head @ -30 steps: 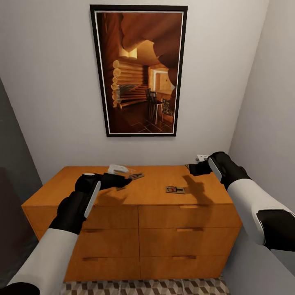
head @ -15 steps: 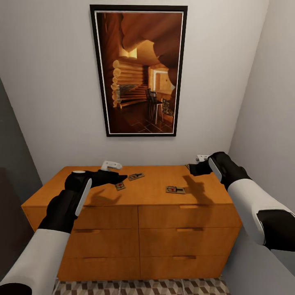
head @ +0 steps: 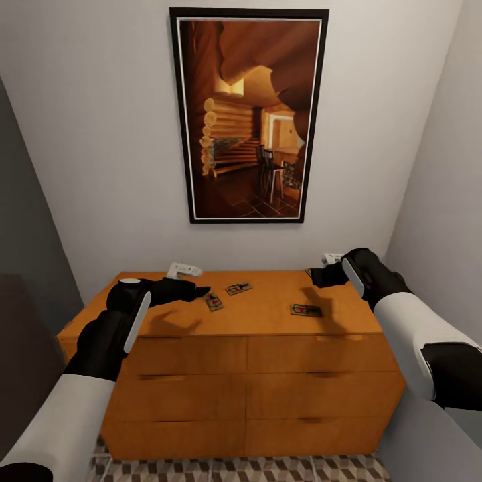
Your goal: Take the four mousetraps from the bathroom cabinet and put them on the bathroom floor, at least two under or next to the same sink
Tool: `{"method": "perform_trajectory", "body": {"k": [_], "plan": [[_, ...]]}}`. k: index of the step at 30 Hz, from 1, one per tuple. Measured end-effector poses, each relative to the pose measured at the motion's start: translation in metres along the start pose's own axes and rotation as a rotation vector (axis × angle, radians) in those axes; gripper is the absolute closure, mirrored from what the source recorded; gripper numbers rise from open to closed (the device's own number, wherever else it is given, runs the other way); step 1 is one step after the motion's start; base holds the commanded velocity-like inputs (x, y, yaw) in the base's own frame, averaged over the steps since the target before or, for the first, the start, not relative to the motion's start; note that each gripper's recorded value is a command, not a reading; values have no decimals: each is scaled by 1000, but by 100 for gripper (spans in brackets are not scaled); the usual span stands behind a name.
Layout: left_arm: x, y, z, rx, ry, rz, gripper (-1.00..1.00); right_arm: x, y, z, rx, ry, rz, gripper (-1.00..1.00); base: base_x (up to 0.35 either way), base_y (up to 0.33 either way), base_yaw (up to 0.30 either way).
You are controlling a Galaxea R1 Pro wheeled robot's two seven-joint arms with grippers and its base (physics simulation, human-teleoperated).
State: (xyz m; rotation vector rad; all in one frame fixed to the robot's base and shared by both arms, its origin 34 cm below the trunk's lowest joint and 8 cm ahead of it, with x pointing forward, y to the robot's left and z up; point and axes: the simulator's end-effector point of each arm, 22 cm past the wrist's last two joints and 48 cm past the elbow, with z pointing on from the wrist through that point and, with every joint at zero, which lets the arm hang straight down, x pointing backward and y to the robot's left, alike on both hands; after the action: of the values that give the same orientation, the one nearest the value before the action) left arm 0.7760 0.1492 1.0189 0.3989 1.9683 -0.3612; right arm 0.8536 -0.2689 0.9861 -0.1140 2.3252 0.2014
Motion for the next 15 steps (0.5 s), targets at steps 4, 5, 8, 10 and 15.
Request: {"method": "perform_trajectory", "body": {"k": [4, 5, 8, 10, 15], "plan": [[0, 0, 0, 0, -1, 0, -100, 0, 0, 0, 0, 0, 0, 100, 0, 322, 0], [0, 0, 0, 1, -1, 0, -100, 0, 0, 0, 0, 0, 0, 100, 0, 325, 0], [0, 0, 0, 1, -2, 1, -100, 0, 0, 0, 0, -1, 0, 100, 0, 326, 0], [0, 0, 0, 0, -3, 1, -100, 0, 1, 0, -1, -1, 0, 100, 0, 326, 0], [0, 0, 0, 1, -4, 2, -100, 0, 1, 0, -1, -1, 0, 100, 0, 275, 0]]}}
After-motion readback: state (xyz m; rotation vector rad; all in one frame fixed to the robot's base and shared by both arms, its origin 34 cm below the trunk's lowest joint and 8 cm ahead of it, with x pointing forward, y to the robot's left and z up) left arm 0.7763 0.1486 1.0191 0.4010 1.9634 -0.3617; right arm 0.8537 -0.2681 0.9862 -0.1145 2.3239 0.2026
